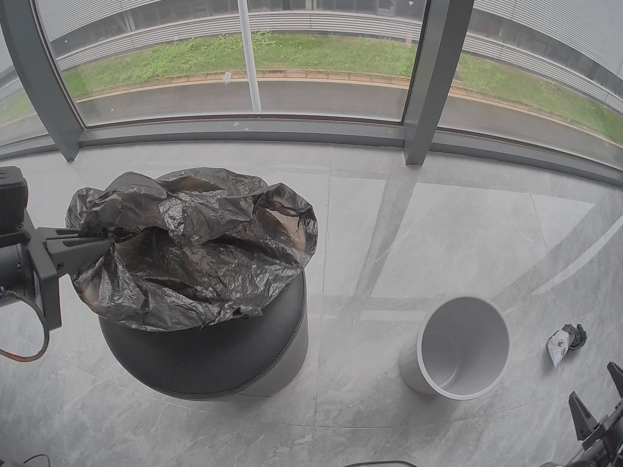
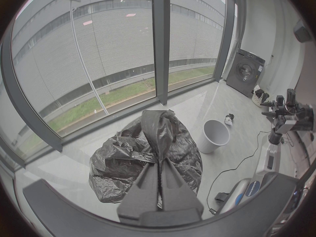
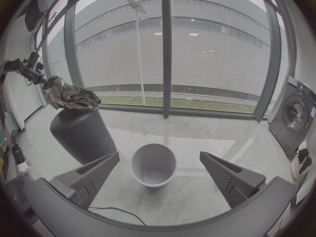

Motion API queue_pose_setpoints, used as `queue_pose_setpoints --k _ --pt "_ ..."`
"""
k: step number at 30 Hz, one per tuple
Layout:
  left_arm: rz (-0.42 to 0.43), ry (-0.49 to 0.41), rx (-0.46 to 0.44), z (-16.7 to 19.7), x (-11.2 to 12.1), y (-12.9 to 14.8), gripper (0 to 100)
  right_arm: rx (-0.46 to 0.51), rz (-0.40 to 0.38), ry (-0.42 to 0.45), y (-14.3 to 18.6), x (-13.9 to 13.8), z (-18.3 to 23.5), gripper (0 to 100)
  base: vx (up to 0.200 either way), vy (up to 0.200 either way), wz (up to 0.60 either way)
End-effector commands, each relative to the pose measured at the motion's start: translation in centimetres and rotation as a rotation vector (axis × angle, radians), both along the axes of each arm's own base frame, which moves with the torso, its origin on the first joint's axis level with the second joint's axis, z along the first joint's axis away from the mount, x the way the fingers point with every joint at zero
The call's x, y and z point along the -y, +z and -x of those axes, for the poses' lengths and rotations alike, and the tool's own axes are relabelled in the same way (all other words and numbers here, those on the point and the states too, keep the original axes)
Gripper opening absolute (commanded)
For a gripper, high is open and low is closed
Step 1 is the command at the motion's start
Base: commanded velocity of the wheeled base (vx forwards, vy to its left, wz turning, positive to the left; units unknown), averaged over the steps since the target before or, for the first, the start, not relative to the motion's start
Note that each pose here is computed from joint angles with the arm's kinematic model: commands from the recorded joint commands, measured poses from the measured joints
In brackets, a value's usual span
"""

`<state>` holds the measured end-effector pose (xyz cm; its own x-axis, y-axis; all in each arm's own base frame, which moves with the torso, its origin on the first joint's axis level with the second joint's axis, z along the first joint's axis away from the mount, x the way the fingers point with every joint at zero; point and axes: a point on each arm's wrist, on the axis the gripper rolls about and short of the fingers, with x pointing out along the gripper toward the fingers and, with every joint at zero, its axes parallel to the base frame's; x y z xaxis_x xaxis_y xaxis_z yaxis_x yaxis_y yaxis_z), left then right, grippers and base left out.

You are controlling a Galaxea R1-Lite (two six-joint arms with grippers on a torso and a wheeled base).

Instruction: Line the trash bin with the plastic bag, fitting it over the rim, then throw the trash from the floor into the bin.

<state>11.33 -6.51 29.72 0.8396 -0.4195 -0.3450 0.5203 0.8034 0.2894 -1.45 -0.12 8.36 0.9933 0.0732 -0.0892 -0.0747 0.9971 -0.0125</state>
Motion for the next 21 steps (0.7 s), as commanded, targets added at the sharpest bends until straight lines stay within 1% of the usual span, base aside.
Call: queue_pose_setpoints --k 1,2,3,4,5,6,7,9,10,11,12,13,16,17,18,19,21 --pt "0.018 0.006 0.091 1.6 -1.0 1.2 0 0.003 0.009 0.07 5.7 -0.3 -2.2 100 0.0 0.0 0.0" --pt "0.019 0.006 0.093 1.6 -1.0 1.2 0 0.032 0.002 0.086 9.0 -0.6 -4.3 100 0.0 0.0 0.0" --pt "0.018 0.008 0.092 1.6 -1.0 1.1 0 0.061 -0.002 0.108 11.8 -0.9 -6.4 100 0.0 0.0 0.0" --pt "0.018 0.008 0.092 1.6 -1.0 1.1 0 0.065 -0.001 0.114 12.2 -1.0 -6.8 100 0.0 0.0 0.0" --pt "0.016 0.009 0.088 1.4 -0.9 1.0 0 0.096 0.004 0.18 15.6 -1.8 -10.6 100 0.0 0.0 0.0" --pt "0.012 0.007 0.085 1.2 -0.8 0.9 0 0.083 0.017 0.259 17.2 -3.0 -14.1 100 0.0 0.0 0.0" --pt "0.014 0.007 0.091 1.1 -0.7 1.0 0 0.05 0.052 0.345 17.6 -4.7 -17.2 100 0.0 0.0 0.0" --pt "0.015 0.006 0.107 0.5 -0.4 0.9 0 -0.017 0.114 0.502 16.9 -9.4 -21.8 100 0.0 0.0 0.0" --pt "0.019 0.007 0.116 0.4 -0.4 0.8 0 -0.035 0.123 0.548 16.6 -11.1 -23.2 100 0.0 0.0 0.0" --pt "0.02 0.007 0.118 0.3 -0.3 0.8 0 -0.041 0.126 0.564 16.5 -11.8 -23.7 100 0.0 0.0 0.0" --pt "0.034 0.008 0.144 0.1 -0.2 0.9 0 -0.055 0.135 0.64 16.1 -15.8 -26.8 100 0.0 0.0 0.0" --pt "0.04 0.008 0.155 0.0 -0.1 0.9 0 -0.047 0.134 0.669 16.0 -17.9 -28.4 100 0.0 0.0 0.0" --pt "0.052 0.003 0.192 -0.3 0.0 1.1 0 -0.013 0.129 0.712 15.5 -22.2 -32.4 100 0.0 0.0 0.0" --pt "0.05 0.003 0.194 -0.4 0.1 1.1 0 -0.011 0.129 0.714 15.4 -22.5 -32.7 100 0.0 0.0 0.0" --pt "0.044 -0.006 0.218 -0.5 0.2 1.2 0 -0.005 0.127 0.72 15.0 -23.4 -33.8 100 0.0 0.0 0.0" --pt "0.044 -0.012 0.258 -0.7 0.3 1.3 0 -0.018 0.129 0.731 14.0 -24.3 -34.9 100 0.0 0.0 0.0" --pt "0.06 -0.015 0.3 -0.9 0.4 1.5 0 -0.044 0.136 0.756 12.6 -24.8 -35.6 100 0.0 0.0 0.0"
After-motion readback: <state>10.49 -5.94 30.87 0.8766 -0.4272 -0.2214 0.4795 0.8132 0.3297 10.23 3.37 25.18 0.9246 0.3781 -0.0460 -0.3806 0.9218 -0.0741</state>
